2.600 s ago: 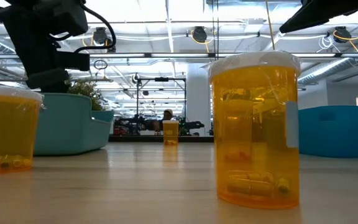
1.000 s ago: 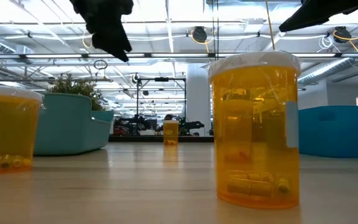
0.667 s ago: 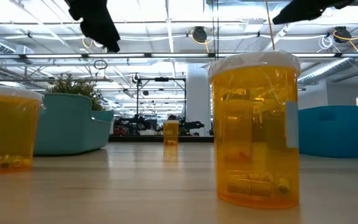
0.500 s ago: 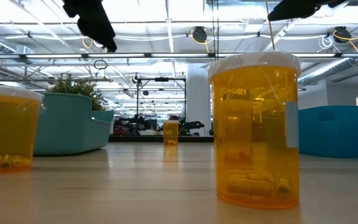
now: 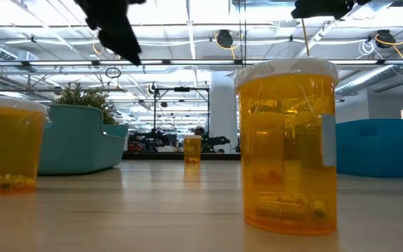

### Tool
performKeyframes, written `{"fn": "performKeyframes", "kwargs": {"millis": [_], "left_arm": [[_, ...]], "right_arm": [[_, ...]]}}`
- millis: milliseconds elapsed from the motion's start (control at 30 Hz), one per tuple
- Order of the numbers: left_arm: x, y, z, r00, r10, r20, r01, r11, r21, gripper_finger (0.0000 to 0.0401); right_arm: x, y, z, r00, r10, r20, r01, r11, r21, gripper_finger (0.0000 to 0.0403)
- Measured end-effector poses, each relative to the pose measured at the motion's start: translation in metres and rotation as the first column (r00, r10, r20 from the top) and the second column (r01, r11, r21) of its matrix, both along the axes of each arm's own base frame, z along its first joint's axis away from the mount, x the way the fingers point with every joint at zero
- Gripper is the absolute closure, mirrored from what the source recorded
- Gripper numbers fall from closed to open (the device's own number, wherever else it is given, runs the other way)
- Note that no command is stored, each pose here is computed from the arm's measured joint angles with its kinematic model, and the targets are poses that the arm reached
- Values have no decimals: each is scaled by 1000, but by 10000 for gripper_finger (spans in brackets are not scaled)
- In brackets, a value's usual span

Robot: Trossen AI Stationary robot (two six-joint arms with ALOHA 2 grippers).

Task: Pick and place medicine bottles into bin by pill shape (circle, oval)
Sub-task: Put the big orange capsule bottle into the green bin

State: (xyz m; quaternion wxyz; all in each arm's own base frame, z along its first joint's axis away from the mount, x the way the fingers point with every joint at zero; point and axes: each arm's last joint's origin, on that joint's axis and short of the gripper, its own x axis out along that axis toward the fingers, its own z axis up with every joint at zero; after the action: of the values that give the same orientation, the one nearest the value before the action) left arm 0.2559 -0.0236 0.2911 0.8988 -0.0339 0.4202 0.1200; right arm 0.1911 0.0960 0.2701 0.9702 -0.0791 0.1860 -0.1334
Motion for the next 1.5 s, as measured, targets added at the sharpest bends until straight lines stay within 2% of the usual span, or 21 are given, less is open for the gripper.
{"fn": "performKeyframes", "kwargs": {"millis": [300, 633, 767, 1067, 1133, 1500], "left_arm": [[42, 54, -18, 992, 109, 65, -108, 994, -23, 125], [101, 113, -4, 966, 237, -99, -239, 971, -1, 124], [115, 129, -9, 943, 291, -165, -298, 955, -17, 101], [121, 148, -32, 902, 365, -232, -386, 921, -50, 8], [122, 151, -35, 888, 397, -230, -416, 909, -37, 3], [128, 163, -53, 874, 417, -249, -439, 898, -35, 1]], "right_arm": [[0, 1, -1, 999, 37, -11, -37, 998, 42, 222], [0, 1, -1, 999, 49, -23, -49, 999, 5, 222], [0, 1, -1, 998, 51, -26, -50, 999, 2, 222], [-1, 1, -3, 997, 66, -44, -65, 998, 17, 222], [-1, 2, -3, 997, 69, -46, -68, 998, 18, 222], [-1, 1, -3, 996, 72, -45, -72, 997, 6, 222]]}}
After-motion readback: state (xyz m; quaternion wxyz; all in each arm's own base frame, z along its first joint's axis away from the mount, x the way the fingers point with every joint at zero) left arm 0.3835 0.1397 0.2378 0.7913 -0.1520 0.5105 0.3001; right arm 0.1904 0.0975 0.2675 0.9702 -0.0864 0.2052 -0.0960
